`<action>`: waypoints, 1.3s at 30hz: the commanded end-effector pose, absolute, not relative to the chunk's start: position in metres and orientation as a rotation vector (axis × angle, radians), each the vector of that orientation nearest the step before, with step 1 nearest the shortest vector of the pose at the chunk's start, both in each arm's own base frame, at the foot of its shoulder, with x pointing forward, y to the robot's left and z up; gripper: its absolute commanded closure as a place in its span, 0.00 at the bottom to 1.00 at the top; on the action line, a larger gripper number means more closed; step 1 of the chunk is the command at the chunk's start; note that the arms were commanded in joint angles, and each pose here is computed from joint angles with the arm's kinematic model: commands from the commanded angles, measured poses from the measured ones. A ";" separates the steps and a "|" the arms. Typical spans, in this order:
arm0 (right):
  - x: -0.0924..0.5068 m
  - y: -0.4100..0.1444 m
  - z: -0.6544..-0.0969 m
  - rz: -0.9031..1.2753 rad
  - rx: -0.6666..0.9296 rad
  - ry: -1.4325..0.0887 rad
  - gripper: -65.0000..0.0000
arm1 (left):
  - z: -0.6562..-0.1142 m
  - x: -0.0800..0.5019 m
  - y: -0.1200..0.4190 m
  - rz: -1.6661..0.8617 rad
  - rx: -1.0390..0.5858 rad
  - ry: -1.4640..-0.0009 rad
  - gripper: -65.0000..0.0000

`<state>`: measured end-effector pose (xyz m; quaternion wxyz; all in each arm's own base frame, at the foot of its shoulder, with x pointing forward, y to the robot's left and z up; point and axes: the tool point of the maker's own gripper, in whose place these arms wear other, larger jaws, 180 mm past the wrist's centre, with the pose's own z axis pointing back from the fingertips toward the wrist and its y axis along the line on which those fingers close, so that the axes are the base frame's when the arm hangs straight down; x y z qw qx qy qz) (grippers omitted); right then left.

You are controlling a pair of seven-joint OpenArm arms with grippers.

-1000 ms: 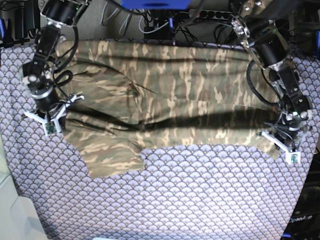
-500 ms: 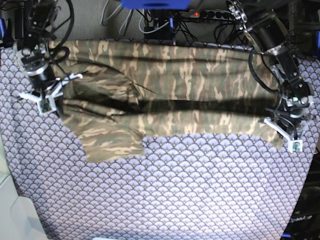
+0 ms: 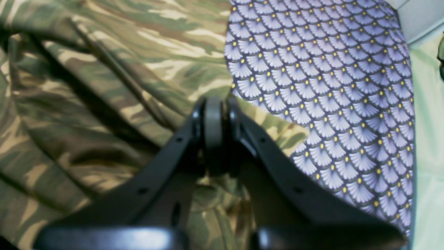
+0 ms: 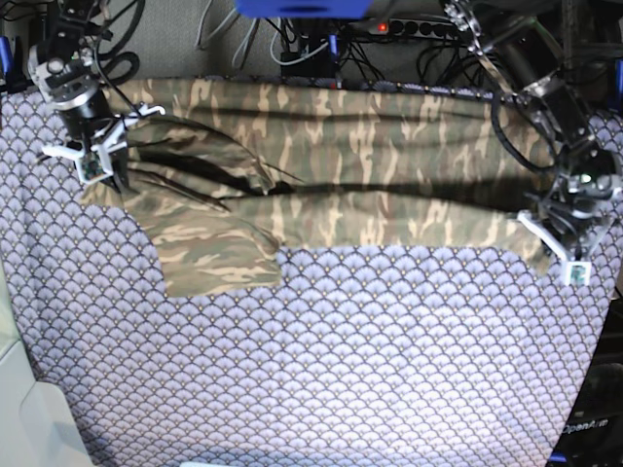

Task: Fold the T-shirt properly
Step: 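Lift the hem with both grippers and fold it toward the folded edge, then lay the hem down onto the folded edge with both grippers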

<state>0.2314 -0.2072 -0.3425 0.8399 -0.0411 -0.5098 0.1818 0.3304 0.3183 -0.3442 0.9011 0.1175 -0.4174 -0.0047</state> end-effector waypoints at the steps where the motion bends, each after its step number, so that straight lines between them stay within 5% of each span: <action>1: 0.231 -0.207 -0.331 0.369 -0.072 -1.129 1.00 | -0.323 0.339 0.320 -0.012 0.262 -0.934 1.00; 39: 0.165 -0.215 -0.343 0.274 -0.003 -1.091 1.00 | -0.365 0.271 0.332 -0.069 0.320 -0.759 1.00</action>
